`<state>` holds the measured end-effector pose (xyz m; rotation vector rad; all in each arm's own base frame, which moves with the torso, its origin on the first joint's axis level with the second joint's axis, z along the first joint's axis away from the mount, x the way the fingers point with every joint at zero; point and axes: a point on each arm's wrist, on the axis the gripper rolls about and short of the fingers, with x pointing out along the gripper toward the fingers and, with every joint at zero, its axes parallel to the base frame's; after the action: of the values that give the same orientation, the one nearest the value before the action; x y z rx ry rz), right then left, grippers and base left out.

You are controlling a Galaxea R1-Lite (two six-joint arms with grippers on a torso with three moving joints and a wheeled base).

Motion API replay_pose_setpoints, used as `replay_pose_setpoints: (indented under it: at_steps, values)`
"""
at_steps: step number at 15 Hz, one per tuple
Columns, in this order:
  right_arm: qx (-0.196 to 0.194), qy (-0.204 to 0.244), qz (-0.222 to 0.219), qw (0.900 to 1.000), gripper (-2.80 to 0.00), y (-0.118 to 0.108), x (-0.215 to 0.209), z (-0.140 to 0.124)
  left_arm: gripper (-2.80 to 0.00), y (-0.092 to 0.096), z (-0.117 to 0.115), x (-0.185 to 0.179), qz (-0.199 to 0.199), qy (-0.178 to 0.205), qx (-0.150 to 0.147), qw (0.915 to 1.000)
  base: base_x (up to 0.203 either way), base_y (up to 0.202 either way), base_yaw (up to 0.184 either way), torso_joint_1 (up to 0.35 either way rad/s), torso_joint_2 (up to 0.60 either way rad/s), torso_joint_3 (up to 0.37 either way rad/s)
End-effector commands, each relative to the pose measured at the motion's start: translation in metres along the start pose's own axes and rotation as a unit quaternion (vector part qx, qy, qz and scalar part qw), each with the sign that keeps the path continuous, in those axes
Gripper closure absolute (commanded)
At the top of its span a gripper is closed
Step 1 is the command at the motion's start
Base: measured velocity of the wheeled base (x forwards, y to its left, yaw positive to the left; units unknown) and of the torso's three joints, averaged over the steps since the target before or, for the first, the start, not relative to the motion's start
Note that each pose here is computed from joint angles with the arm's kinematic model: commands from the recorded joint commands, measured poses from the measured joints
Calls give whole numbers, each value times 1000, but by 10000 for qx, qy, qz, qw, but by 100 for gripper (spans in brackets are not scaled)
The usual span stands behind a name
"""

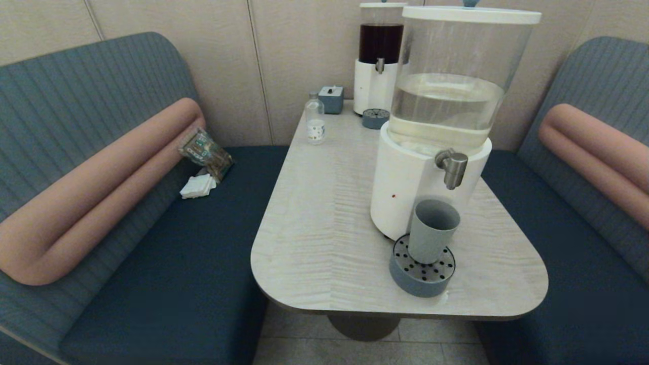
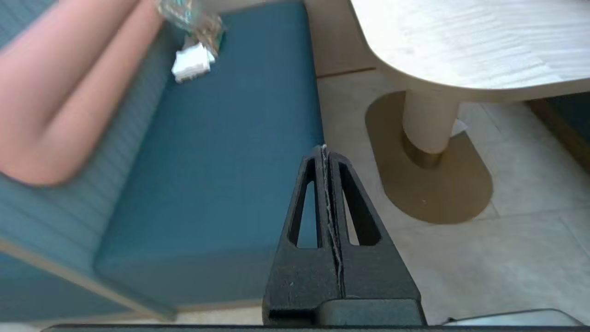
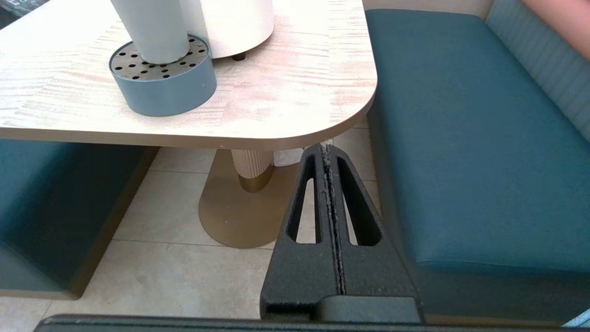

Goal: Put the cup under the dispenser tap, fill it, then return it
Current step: Turn on the faucet

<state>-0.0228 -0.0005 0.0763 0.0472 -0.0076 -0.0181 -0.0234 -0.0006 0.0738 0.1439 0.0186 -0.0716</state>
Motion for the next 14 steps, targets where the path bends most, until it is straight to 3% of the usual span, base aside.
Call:
replay_pose_setpoints:
  at_steps: [1,8,10,12,13,14]
  values:
    - [-36,27,-9,10000,0,0,0,-1,0,0,1,0,38,-71,-141,9999,0,0,0,0,0,0]
    - [-47,28,-73,10000,0,0,-1,1,0,0,1,0,56,-105,-225,9997,0,0,0,0,0,0]
    - [-10,-457,-92,9989,0,1,-11,36,0,0,1,0,53,-105,-225,9997,0,0,0,0,0,0]
    - [80,-998,-27,9950,0,4,-32,97,0,0,1,0,49,-105,-225,9997,0,0,0,0,0,0]
    - [110,-1109,45,9938,0,5,-37,130,0,0,1,0,55,-110,-225,9997,0,0,0,0,0,0]
    - [119,-952,92,9953,0,7,-28,155,0,0,1,0,64,-110,-225,9997,0,0,0,0,0,0]
